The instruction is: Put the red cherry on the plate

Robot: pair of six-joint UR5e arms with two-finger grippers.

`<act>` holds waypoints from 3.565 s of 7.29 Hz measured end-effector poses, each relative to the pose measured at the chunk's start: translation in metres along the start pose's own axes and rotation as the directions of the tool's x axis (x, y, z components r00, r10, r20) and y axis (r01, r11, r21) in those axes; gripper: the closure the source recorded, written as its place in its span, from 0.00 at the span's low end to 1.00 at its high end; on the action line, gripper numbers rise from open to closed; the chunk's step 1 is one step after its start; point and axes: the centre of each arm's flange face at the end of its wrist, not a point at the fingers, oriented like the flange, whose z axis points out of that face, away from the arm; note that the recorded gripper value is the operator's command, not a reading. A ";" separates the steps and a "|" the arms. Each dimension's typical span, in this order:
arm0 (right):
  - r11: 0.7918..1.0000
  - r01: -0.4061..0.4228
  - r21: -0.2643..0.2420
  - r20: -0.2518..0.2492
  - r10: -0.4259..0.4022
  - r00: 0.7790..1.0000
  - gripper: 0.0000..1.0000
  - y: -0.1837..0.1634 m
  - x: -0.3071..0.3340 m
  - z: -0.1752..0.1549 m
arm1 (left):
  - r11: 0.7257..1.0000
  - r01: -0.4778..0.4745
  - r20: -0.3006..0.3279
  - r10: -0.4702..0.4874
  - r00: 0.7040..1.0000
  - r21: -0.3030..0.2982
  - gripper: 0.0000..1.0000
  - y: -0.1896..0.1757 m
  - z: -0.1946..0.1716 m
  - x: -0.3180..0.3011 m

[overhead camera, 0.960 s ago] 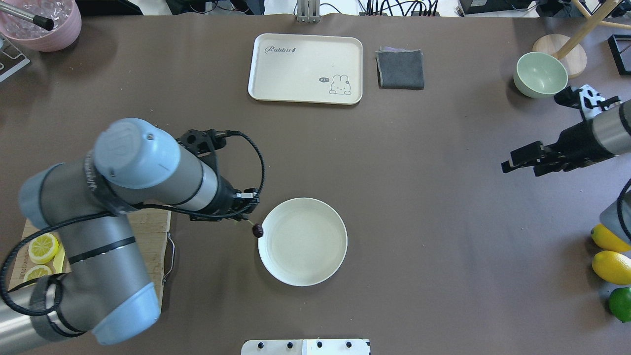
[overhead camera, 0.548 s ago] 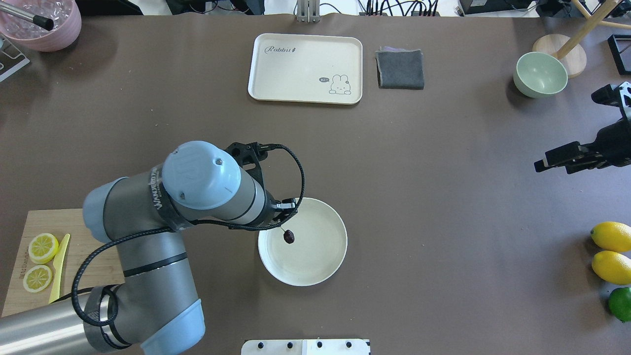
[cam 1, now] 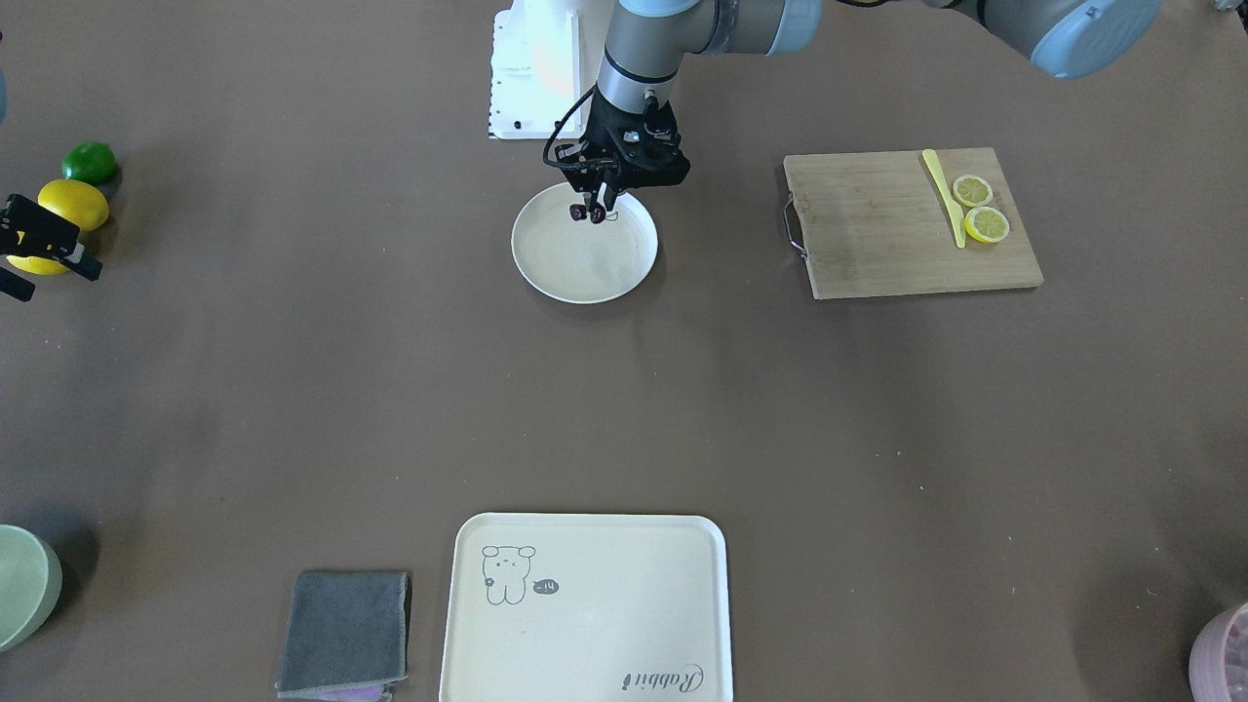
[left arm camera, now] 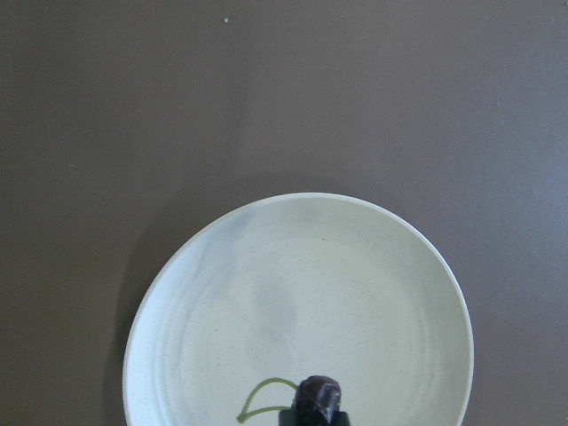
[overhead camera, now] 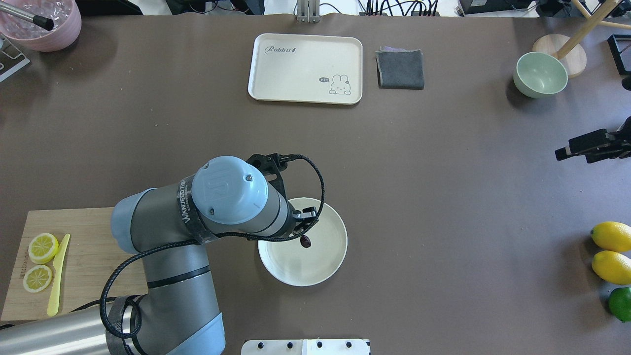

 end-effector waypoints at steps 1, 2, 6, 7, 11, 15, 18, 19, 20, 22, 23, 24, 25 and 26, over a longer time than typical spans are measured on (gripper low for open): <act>1.000 0.003 0.002 0.002 -0.003 1.000 0.00 0.000 0.001 -0.002 | 1.000 0.013 0.000 -0.013 1.000 0.025 0.03 -0.008 -0.005 -0.008; 1.000 0.003 0.005 0.003 -0.003 1.000 0.00 0.000 0.001 -0.004 | 0.998 0.027 0.002 -0.028 1.000 0.056 0.03 -0.026 -0.017 -0.024; 0.995 0.052 0.079 -0.038 -0.049 0.998 0.00 -0.015 0.028 -0.040 | 0.968 -0.218 0.135 0.201 0.970 0.121 0.03 -0.129 -0.084 -0.157; 0.994 0.073 0.081 -0.074 -0.067 0.995 0.00 -0.021 0.043 -0.053 | 0.949 -0.297 0.182 0.275 0.944 0.107 0.03 -0.158 -0.106 -0.206; 0.989 0.144 0.031 -0.208 -0.134 0.969 0.00 -0.037 0.107 -0.120 | 0.845 -0.534 0.258 0.520 0.814 -0.018 0.02 -0.249 -0.199 -0.412; 0.991 0.137 0.003 -0.251 -0.132 0.959 0.00 -0.028 0.133 -0.143 | 0.892 -0.440 0.160 0.451 0.878 -0.098 0.02 -0.278 -0.213 -0.567; 0.994 0.108 -0.003 -0.251 -0.105 0.962 0.00 -0.021 0.143 -0.146 | 0.949 -0.314 0.182 0.313 0.932 -0.024 0.02 -0.288 -0.251 -0.632; 0.995 0.099 -0.010 -0.249 -0.098 0.963 0.00 -0.015 0.147 -0.143 | 0.955 -0.296 0.185 0.291 0.939 -0.001 0.03 -0.287 -0.262 -0.642; 0.995 0.096 -0.018 -0.250 -0.097 0.963 0.00 -0.012 0.149 -0.140 | 0.956 -0.292 0.184 0.286 0.940 0.006 0.02 -0.286 -0.265 -0.645; 0.996 0.086 -0.024 -0.250 -0.090 0.964 0.00 -0.011 0.150 -0.137 | 0.957 -0.291 0.182 0.286 0.941 0.004 0.02 -0.283 -0.265 -0.647; 0.997 0.070 -0.028 -0.250 -0.075 0.965 0.00 -0.009 0.152 -0.136 | 0.957 -0.289 0.182 0.284 0.941 0.001 0.02 -0.281 -0.264 -0.649; 0.998 0.056 -0.033 -0.250 -0.062 0.966 0.00 -0.006 0.154 -0.134 | 0.959 -0.285 0.183 0.280 0.942 -0.003 0.02 -0.279 -0.262 -0.652; 0.998 0.046 -0.037 -0.251 -0.054 0.966 0.00 -0.003 0.157 -0.133 | 0.960 -0.281 0.184 0.277 0.943 -0.006 0.02 -0.276 -0.261 -0.655; 0.998 0.048 -0.035 -0.253 -0.055 0.966 0.00 0.000 0.155 -0.135 | 0.961 -0.276 0.183 0.273 0.944 -0.009 0.02 -0.274 -0.260 -0.657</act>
